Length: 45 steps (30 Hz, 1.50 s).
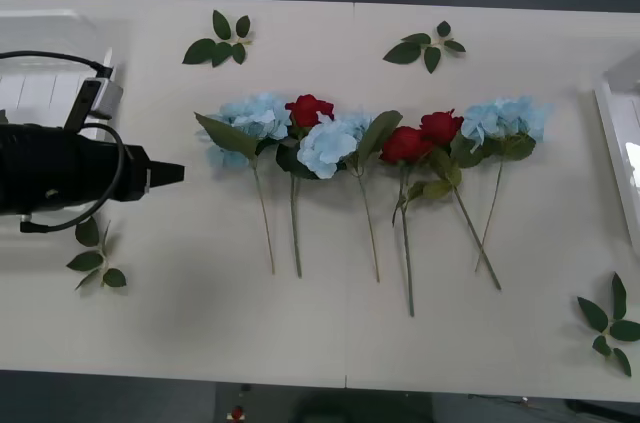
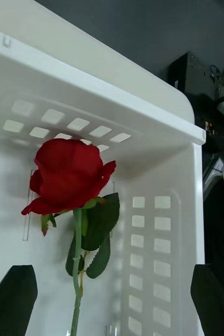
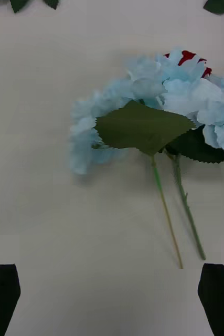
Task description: Put the red flowers into the right box and the blue flowers into the left box
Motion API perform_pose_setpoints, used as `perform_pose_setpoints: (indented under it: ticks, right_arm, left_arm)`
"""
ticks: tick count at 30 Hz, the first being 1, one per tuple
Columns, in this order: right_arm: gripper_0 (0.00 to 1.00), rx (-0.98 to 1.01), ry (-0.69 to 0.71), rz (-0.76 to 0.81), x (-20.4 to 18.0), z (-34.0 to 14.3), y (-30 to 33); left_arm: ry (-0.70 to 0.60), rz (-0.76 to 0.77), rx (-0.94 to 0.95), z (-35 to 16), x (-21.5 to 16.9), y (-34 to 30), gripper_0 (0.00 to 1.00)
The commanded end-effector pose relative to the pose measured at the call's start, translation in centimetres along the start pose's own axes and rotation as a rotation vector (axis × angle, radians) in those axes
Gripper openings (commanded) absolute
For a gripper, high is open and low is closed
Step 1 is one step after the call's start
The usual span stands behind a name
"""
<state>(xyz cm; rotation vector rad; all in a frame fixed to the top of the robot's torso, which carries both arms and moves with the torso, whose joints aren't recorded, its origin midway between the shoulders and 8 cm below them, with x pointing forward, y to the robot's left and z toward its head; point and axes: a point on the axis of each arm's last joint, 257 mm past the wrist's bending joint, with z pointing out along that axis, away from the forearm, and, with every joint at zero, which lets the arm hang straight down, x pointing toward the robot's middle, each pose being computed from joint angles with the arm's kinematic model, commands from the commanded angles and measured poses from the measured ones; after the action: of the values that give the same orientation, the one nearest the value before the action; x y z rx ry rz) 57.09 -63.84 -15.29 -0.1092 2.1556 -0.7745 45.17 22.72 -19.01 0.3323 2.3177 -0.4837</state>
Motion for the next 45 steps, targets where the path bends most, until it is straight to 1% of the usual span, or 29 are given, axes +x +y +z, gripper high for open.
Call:
perform_pose_setpoints:
  ticks: [1, 6, 14, 19, 23, 28, 33, 40, 45]
  right_arm:
    - [0.87, -0.006, -0.031, 0.014, -2.9, -1.2, -2.0]
    - [0.87, -0.158, 0.031, 0.159, -2.7, -2.5, 1.1]
    - [0.87, -0.334, 0.106, 0.285, -4.4, -6.6, 4.8]
    - [0.86, -0.398, 0.149, 0.34, -6.0, -9.7, 7.5]
    - [0.87, -0.452, 0.169, 0.361, -7.0, -12.1, 10.1]
    - [0.87, -0.526, 0.181, 0.373, -7.5, -16.1, 15.0]
    - [0.87, -0.591, 0.171, 0.401, -6.6, -19.6, 19.4]
    - [0.87, -0.666, 0.186, 0.454, -4.4, -23.1, 23.6]
    - [0.87, -0.7, 0.204, 0.494, -3.8, -24.0, 26.3]
  left_arm:
    - [-0.034, -0.032, 0.018, 1.2, -0.3, -2.6, 1.0]
    - [-0.015, -0.099, 0.009, 3.7, 0.5, -5.0, 1.0]
    - [-0.005, -0.151, -0.061, 6.4, 1.1, -7.0, 1.0]
    - [0.007, -0.169, -0.07, 7.7, 0.6, -8.3, 1.0]
    - [0.041, -0.147, -0.061, 9.0, 0.6, -9.1, 1.0]
    - [0.085, -0.136, -0.061, 10.6, 1.3, -9.3, 1.0]
    - [0.087, -0.148, -0.068, 12.1, 1.4, -8.6, 1.0]
    - [0.09, -0.139, -0.082, 14.2, 0.5, -7.9, 1.0]
    - [0.106, -0.108, -0.092, 15.3, -0.3, -8.2, 1.0]
